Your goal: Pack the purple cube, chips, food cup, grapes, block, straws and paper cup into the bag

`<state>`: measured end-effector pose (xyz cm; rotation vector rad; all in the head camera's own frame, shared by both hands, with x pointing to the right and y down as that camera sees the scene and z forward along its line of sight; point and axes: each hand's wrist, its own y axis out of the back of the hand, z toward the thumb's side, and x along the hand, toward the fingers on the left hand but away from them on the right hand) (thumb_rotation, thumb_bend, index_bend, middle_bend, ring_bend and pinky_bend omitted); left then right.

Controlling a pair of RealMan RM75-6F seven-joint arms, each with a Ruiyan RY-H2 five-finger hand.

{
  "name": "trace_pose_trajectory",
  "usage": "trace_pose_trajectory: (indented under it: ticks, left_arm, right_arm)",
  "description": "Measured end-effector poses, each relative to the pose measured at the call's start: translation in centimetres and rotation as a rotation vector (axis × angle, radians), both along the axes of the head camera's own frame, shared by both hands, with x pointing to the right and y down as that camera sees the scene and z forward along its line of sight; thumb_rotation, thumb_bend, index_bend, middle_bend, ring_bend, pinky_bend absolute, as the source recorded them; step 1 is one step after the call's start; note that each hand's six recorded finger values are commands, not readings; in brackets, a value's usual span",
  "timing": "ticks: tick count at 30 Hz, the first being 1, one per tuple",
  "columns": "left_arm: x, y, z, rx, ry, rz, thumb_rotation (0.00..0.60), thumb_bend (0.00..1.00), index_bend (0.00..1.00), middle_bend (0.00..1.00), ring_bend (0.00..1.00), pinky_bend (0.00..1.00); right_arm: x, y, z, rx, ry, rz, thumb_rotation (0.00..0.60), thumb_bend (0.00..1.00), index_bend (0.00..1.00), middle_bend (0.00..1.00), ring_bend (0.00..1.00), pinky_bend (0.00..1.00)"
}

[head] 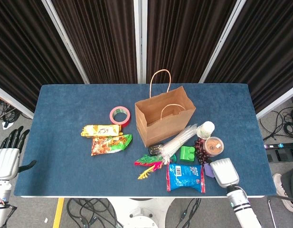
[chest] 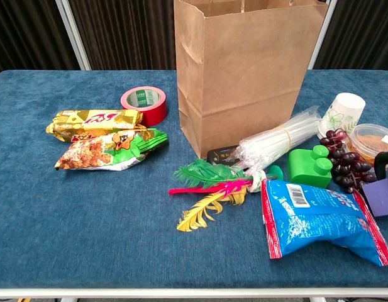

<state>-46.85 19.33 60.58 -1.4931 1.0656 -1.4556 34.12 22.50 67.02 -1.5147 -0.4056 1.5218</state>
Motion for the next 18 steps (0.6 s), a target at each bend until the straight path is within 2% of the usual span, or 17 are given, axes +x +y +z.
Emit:
trace_pose_trajectory:
  ticks: [6, 10, 18]
  left_arm:
    - [0.1, -0.1, 0.0, 0.003, 0.008, 0.000, 0.600, 0.07, 0.11, 0.09, 0.04, 0.20]
    - [0.2, -0.1, 0.0, 0.001, 0.012, 0.003, 0.600, 0.07, 0.11, 0.09, 0.03, 0.20]
    - [0.4, -0.1, 0.3, -0.028, 0.011, 0.015, 0.600, 0.07, 0.11, 0.09, 0.03, 0.20]
  right_arm:
    - [-0.2, -0.9, -1.0, 0.031, -0.041, 0.017, 0.600, 0.10, 0.62, 0.94, 0.88, 0.77]
    - [-0.6, -2.5, -3.1, 0.096, -0.067, 0.017, 0.600, 0.10, 0.62, 0.94, 0.88, 0.77]
    - [-3.1, -8.1, -10.6, 0.323, -0.152, -0.002, 0.600, 0.10, 0.64, 0.94, 0.88, 0.77]
